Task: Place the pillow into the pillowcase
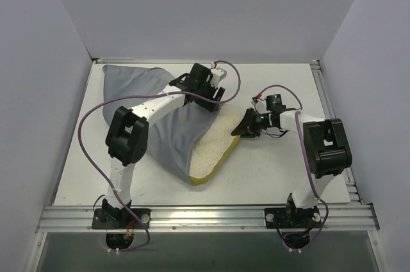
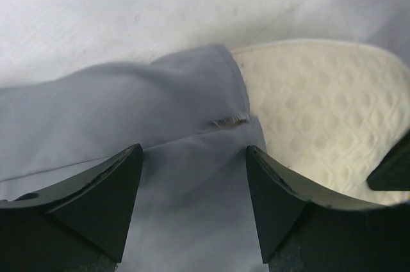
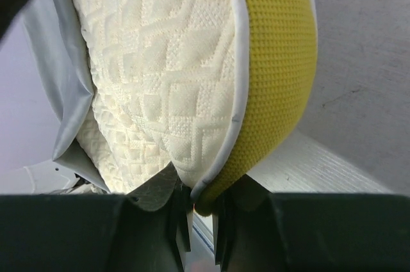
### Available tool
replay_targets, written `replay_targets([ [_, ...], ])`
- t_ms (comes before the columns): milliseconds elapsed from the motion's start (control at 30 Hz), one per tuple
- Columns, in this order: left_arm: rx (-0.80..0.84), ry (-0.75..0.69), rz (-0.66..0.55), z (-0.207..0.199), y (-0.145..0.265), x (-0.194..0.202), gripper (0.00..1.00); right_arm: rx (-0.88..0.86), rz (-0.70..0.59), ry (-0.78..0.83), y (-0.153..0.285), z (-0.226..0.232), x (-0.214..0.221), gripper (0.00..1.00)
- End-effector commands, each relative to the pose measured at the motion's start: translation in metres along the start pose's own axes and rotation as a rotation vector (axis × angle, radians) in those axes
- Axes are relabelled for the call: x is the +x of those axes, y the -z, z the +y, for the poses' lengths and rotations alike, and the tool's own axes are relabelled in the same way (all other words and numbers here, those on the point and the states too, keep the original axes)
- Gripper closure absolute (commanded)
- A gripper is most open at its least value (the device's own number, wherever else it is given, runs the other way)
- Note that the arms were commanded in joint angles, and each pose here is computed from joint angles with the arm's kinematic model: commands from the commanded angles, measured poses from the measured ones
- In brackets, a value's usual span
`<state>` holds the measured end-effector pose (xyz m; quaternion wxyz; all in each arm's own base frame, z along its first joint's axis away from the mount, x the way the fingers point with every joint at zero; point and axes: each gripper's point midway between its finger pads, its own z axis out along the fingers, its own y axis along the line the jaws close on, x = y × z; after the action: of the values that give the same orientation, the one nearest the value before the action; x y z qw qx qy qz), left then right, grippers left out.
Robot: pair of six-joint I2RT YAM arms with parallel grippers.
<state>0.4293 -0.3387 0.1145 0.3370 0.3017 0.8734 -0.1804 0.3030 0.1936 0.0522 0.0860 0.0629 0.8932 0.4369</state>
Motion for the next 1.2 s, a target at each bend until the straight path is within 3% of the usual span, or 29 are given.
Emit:
replay_targets([
  [0,0.028,-0.065,0.0,-0.014,0.007,0.002,0.25,-0.01,0.015,0.021,0.009,0.003,0.009,1.0],
  [400,0.095,-0.046,-0.075,-0.025,0.014,0.005,0.21,-0.023,0.039,0.036,0.009,0.002,0.016,1.0],
  [633,0.063,-0.039,-0.035,-0.014,-0.001,0.018,0.22,-0.026,0.053,0.041,0.011,0.002,0.025,1.0],
  [767,0.053,-0.058,-0.03,-0.009,-0.009,0.02,0.38,-0.027,0.056,0.058,0.013,0.004,0.026,1.0],
  [800,0.059,-0.058,-0.035,-0.01,-0.01,0.017,0.51,-0.028,0.061,0.06,0.013,0.003,0.028,1.0],
  [1000,0.208,-0.095,-0.097,-0.05,-0.006,-0.024,0.88,-0.064,0.061,0.095,0.009,0.011,0.026,1.0],
  [1033,0.234,-0.096,-0.088,-0.058,-0.004,-0.025,1.0,-0.072,0.059,0.098,0.008,0.013,0.026,1.0],
  [1167,0.407,-0.07,-0.128,-0.109,0.018,-0.053,1.0,-0.115,0.008,0.141,0.009,0.029,0.007,1.0],
])
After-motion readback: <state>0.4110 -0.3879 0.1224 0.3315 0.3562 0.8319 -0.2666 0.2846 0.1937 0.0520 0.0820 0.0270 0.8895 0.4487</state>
